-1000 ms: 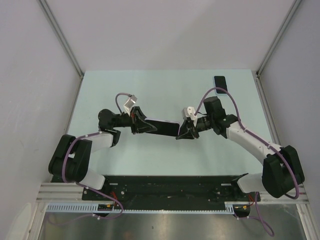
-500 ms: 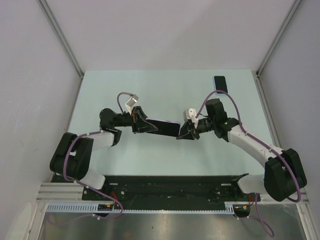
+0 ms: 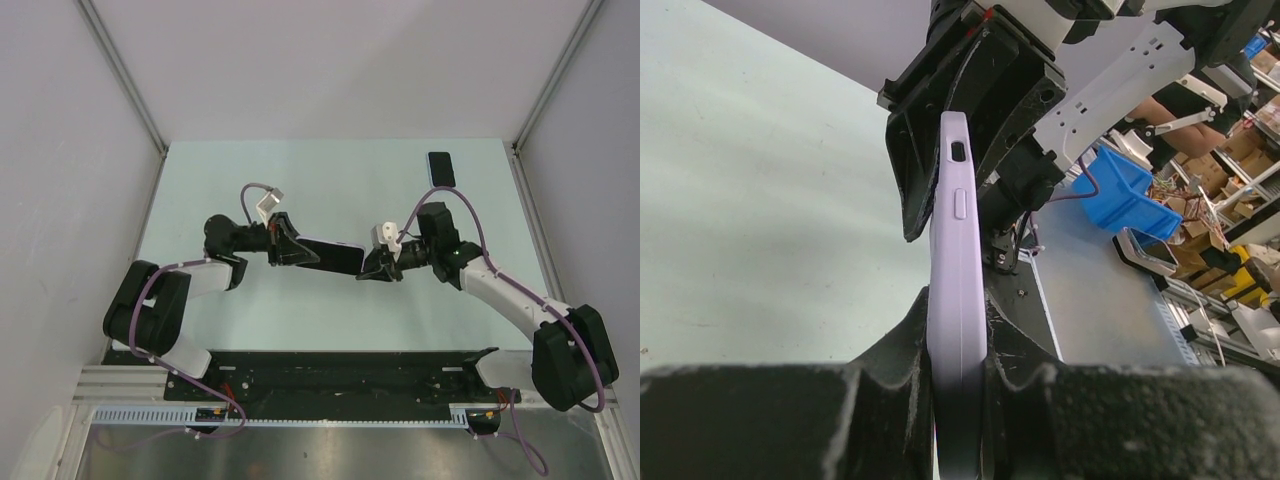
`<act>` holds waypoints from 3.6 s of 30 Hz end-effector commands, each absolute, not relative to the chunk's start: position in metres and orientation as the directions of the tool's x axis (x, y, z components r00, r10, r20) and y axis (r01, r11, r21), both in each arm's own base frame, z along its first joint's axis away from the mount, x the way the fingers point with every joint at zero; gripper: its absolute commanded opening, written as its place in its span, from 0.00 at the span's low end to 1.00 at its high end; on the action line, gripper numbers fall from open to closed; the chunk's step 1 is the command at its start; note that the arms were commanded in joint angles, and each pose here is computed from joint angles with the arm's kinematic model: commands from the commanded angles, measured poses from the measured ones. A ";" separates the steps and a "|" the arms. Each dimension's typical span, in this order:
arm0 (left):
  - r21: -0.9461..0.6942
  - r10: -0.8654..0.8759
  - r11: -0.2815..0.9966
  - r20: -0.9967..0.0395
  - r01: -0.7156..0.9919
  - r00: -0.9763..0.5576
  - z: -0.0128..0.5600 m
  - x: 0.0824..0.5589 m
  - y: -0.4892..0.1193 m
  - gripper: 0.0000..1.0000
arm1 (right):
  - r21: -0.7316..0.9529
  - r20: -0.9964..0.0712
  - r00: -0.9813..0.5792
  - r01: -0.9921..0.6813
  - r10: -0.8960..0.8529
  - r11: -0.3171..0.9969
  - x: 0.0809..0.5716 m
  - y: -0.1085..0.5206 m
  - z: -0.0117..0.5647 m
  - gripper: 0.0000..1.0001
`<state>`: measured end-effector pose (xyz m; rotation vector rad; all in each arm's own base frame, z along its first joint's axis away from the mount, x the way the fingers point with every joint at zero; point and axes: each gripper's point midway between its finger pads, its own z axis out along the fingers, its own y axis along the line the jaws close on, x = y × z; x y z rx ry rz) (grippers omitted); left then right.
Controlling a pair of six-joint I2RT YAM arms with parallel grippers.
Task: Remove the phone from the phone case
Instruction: Remove the phone case from the phone.
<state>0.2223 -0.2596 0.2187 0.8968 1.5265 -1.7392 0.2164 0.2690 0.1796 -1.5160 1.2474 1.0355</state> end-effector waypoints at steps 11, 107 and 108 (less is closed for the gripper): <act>-0.292 0.074 -0.364 -0.956 0.884 -0.285 0.245 0.162 -0.266 0.00 | -0.407 -0.896 0.372 -0.907 -0.243 0.113 0.278 0.258 0.210 0.17; -0.295 -0.384 0.012 -0.884 0.955 -0.268 0.302 0.249 -0.248 0.00 | 0.163 -0.931 -0.054 -0.946 0.360 0.279 0.288 0.261 0.296 0.55; -0.297 -0.384 0.009 -0.883 0.955 -0.270 0.302 0.248 -0.249 0.00 | 0.159 -0.932 -0.051 -0.948 0.360 0.277 0.288 0.261 0.296 0.55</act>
